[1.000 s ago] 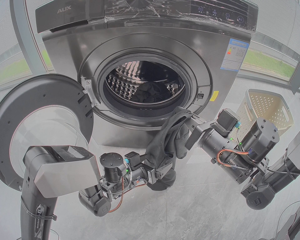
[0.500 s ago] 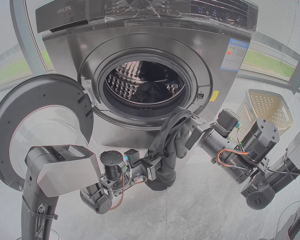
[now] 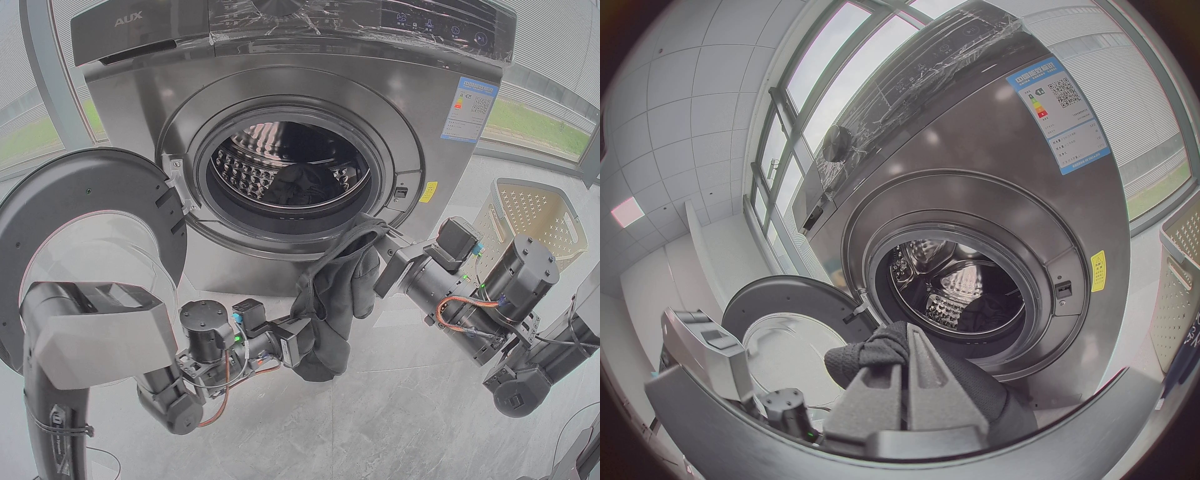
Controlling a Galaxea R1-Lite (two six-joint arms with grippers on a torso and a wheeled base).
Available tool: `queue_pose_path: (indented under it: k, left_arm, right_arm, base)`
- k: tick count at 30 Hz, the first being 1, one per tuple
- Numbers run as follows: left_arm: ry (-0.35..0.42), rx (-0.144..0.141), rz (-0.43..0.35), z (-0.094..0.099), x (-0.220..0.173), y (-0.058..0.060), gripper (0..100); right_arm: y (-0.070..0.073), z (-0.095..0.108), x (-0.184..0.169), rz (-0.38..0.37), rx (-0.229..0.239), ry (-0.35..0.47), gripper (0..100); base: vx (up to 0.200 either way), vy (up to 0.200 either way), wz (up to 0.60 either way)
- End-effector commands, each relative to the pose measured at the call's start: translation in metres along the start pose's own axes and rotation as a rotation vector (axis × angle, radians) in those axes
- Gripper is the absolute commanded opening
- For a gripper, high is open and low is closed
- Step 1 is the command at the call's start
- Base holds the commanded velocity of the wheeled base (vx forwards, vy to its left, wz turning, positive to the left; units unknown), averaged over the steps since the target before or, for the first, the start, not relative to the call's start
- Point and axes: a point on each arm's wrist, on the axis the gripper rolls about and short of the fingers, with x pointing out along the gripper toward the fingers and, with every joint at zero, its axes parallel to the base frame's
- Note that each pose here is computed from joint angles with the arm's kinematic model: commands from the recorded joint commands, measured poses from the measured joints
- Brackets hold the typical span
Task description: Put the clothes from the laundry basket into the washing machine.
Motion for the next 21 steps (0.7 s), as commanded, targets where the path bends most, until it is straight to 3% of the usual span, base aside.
queue_pose_path:
  k: [1, 3, 5, 6, 11, 17, 21]
  left_arm:
    - [-0.058, 0.018, 0.026, 0.049, -0.06, -0.01, 0]
    - [-0.088, 0.024, 0.03, 0.064, -0.08, -0.014, 0]
    - [-0.093, 0.025, 0.032, 0.066, -0.083, -0.015, 0]
    - [-0.154, 0.029, 0.025, 0.086, -0.109, -0.022, 0]
    - [-0.205, 0.046, -0.018, 0.102, -0.134, -0.031, 0]
    - [-0.286, 0.051, -0.019, 0.122, -0.137, -0.026, 0]
    - [-0.296, 0.034, 0.0, 0.125, -0.138, -0.02, 0]
  right_arm:
    - [-0.018, -0.002, -0.004, -0.056, -0.018, 0.016, 0]
    - [-0.022, -0.002, -0.006, -0.066, -0.021, 0.023, 0]
    - [-0.022, -0.002, -0.007, -0.066, -0.021, 0.023, 0]
    - [-0.022, -0.001, -0.008, -0.069, -0.022, 0.023, 0]
    - [-0.021, 0.0, -0.008, -0.067, -0.021, 0.022, 0]
    - [-0.022, -0.002, -0.009, -0.068, -0.023, 0.029, 0]
    - [-0.026, 0.0, -0.009, -0.08, -0.03, 0.023, 0]
  base:
    - [0.0, 0.0, 0.0]
    - [0.0, 0.0, 0.0]
    - [0.0, 0.0, 0.0]
    - [0.0, 0.0, 0.0]
    - [0.0, 0.0, 0.0]
    - [0.0, 0.0, 0.0]
    - [0.0, 0.0, 0.0]
